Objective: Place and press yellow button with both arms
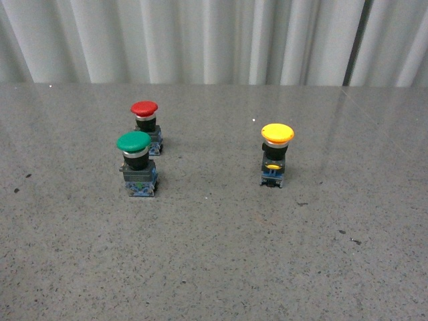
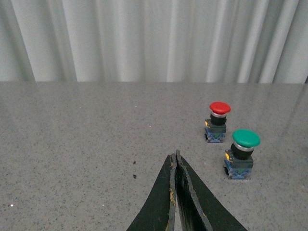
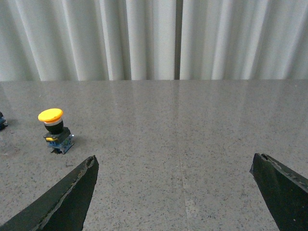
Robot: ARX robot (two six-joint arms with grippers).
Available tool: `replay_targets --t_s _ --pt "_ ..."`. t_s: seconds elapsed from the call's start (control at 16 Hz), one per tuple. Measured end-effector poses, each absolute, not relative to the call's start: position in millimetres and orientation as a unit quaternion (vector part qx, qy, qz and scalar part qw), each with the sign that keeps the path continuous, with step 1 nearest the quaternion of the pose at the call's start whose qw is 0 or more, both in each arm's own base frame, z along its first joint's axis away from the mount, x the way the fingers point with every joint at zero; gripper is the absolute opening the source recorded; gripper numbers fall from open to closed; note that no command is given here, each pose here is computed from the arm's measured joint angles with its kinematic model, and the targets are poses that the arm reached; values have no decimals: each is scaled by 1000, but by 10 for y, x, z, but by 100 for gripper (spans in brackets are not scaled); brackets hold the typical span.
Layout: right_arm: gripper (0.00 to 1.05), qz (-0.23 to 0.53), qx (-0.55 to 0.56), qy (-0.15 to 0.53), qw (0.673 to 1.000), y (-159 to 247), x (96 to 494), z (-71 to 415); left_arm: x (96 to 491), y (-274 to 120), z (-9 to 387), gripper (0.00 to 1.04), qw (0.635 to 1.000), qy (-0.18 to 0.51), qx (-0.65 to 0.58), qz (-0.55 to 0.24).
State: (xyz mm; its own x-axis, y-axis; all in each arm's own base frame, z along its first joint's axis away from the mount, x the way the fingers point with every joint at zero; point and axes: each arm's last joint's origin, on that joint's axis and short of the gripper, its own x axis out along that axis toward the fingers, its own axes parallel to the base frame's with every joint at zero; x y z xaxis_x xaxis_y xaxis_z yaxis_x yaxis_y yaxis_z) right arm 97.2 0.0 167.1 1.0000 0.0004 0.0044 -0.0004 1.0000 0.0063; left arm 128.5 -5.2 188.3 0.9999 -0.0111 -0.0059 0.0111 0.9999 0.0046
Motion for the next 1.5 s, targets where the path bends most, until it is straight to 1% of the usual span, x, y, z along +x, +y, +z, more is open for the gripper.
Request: replay_targets --t_s 0.12,0.25,0.56,0.62,0.94,1.0,1.06,1.12,1.31,1.38,1.44,1.5 --pt "98 0 3 -2 1000 0 972 1671 1253 14 1844 2 1000 3 1 13" --pt "98 0 3 -2 1000 0 972 1672 1221 -2 1817 2 1000 1 2 -1" --pt "98 0 3 -2 1000 0 972 1671 1158 -1 1768 2 1000 0 2 0" --pt "98 0 3 -2 1000 0 972 1671 1145 -1 1728 2 1000 -12 2 0" --pt "98 0 3 -2 1000 0 972 1671 1063 -1 1697 2 1000 -2 2 0" --pt "98 0 3 -2 1000 0 972 1671 1001 -1 1639 2 1000 21 2 -1" --pt "98 0 3 -2 1000 0 972 1671 973 -2 1691 2 1000 -9 2 -2" --pt "98 0 3 -2 1000 0 972 1671 975 0 1668 2 1000 3 2 1" --pt "98 0 3 -2 1000 0 972 1671 974 -1 1673 2 1000 0 2 0" --pt "98 0 3 -2 1000 0 972 1671 974 0 1673 4 1000 0 1 0" --pt "98 0 3 -2 1000 0 972 1671 974 0 1673 20 1000 0 1 0" --pt "98 0 3 -2 1000 0 972 1671 974 0 1673 31 1000 0 1 0"
